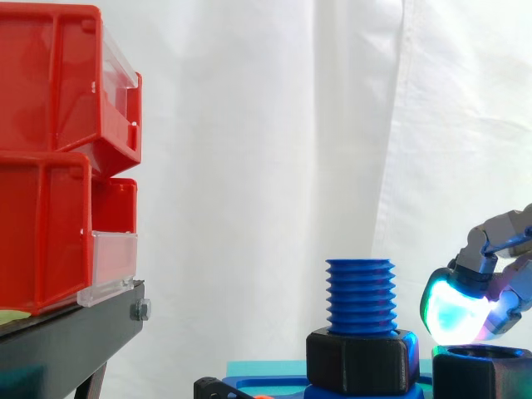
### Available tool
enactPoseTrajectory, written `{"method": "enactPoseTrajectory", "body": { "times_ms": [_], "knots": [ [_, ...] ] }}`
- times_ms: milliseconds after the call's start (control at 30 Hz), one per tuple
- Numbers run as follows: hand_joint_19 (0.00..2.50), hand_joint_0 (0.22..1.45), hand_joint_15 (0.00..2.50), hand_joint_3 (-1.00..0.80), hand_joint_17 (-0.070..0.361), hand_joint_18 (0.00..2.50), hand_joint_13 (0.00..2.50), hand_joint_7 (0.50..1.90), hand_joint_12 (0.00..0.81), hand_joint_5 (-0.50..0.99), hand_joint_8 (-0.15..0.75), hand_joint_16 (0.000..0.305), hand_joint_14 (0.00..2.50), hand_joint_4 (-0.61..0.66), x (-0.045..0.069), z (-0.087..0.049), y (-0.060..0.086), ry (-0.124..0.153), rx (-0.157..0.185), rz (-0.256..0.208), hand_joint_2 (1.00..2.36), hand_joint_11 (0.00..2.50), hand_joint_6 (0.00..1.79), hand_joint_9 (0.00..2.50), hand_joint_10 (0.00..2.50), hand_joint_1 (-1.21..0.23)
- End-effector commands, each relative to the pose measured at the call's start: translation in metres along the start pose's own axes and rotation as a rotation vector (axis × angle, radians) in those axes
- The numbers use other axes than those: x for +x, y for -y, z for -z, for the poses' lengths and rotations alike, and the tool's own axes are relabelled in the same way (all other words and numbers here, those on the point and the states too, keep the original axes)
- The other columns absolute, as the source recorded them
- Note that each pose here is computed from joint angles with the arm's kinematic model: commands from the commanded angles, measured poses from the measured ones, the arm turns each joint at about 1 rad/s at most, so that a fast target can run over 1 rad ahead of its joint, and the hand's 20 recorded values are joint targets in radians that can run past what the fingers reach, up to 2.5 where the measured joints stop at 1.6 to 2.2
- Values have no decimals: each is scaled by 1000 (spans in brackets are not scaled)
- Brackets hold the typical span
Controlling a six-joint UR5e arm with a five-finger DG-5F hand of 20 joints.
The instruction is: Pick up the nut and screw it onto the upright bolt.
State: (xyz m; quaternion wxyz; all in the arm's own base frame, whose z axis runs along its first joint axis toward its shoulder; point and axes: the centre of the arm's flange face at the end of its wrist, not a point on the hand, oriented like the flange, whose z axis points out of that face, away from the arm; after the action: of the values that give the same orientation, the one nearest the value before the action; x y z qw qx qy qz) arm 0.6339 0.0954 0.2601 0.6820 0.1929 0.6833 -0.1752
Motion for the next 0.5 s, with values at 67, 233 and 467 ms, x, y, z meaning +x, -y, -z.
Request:
{"method": "enactPoseTrajectory", "body": {
  "times_ms": [67, 233, 467],
  "knots": [
    [0, 513, 0, -500, 84, 232, 463, 1163, 334, -162, 265, 37, 0, 264, 0, 0, 0, -3, -2, 5, 1000, 0, 568, 433, 0, -694],
    [0, 516, 0, -500, 83, 259, 488, 1086, 331, -164, 267, 37, 0, 246, 0, 0, 0, -4, -3, 3, 1000, 0, 634, 463, 0, -673],
    [0, 540, 0, -485, 80, 262, 491, 948, 320, -182, 263, 35, 0, 196, 1, 2, 4, -21, -1, 32, 1001, 0, 757, 474, 0, -632]
  ]
}}
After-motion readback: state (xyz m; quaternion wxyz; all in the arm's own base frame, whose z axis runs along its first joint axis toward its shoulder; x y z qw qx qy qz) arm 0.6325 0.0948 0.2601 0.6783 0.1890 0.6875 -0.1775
